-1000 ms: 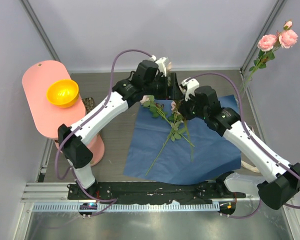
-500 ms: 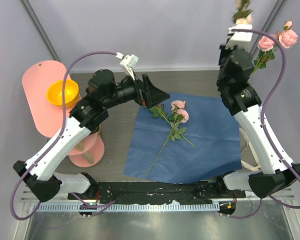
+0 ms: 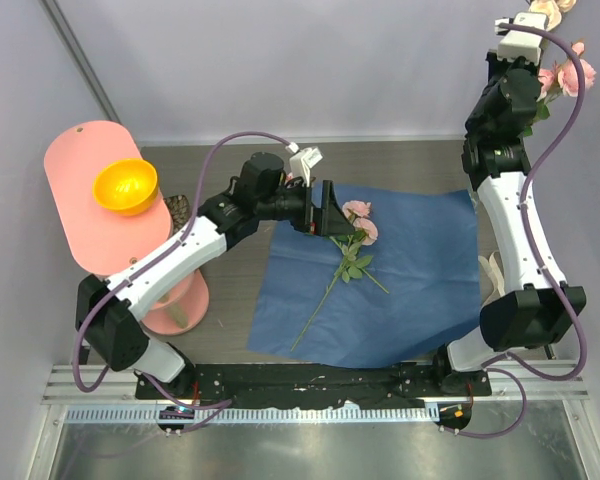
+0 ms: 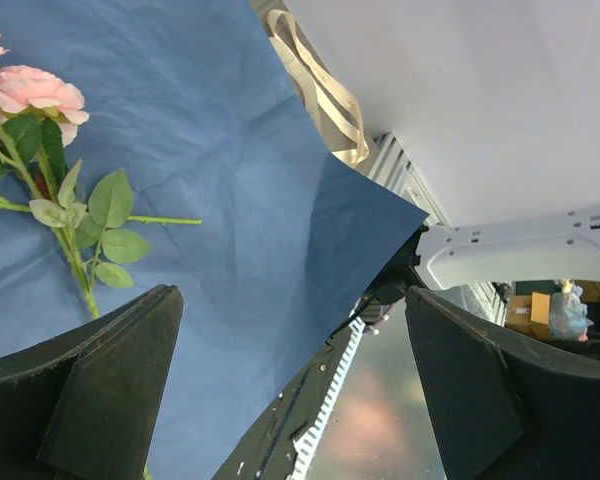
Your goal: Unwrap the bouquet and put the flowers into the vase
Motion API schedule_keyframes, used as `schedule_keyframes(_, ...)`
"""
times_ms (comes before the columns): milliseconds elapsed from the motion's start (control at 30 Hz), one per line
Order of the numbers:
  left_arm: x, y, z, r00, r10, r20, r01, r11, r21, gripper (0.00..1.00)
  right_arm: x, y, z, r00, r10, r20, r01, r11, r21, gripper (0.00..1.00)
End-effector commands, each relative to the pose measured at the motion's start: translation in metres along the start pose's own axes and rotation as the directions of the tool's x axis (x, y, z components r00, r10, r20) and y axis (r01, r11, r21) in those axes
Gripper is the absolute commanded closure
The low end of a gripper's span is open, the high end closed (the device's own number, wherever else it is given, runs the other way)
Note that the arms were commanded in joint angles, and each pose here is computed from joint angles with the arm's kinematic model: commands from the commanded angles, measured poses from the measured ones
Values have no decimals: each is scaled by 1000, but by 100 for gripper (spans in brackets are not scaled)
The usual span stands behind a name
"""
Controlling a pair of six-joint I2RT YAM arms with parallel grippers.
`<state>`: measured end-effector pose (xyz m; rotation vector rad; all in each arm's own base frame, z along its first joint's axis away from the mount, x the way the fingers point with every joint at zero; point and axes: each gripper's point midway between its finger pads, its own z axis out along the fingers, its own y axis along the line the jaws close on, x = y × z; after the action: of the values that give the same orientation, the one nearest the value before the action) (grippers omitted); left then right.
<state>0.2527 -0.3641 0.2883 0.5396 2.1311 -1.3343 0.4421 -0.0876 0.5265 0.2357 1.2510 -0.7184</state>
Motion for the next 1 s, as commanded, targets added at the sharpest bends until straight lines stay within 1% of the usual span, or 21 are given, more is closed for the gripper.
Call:
schedule_keyframes(0,-13,-21,1,999,26,24,-28,995,91,2,-31,-17,16,992,76,105,-78,997,22,99)
schedule_keyframes(133,-13,-17,8,1000,8,16,-9,995,95,2,-20,-9,22,992,86,92,-87,996,1,99)
schedule_keyframes(267,-11,-15,12,1000,2,11,-3,995,95,2,-11,-19,29,990,112,92,-113,994,9,99)
schedule_keyframes(533,-5,-9,17,1000,-23,-6,23,995,94,3,9,-11,33,990,127,63,-127,992,-7,99)
schedule_keyframes(800,-5,-8,19,1000,-22,-12,23,995,97,3,9,-12,27,983,179,40,-178,984,-17,99)
schedule_keyframes(967,-2,-8,19,1000,-24,-15,25,995,101,3,19,-12,27,987,159,24,-159,987,-4,99)
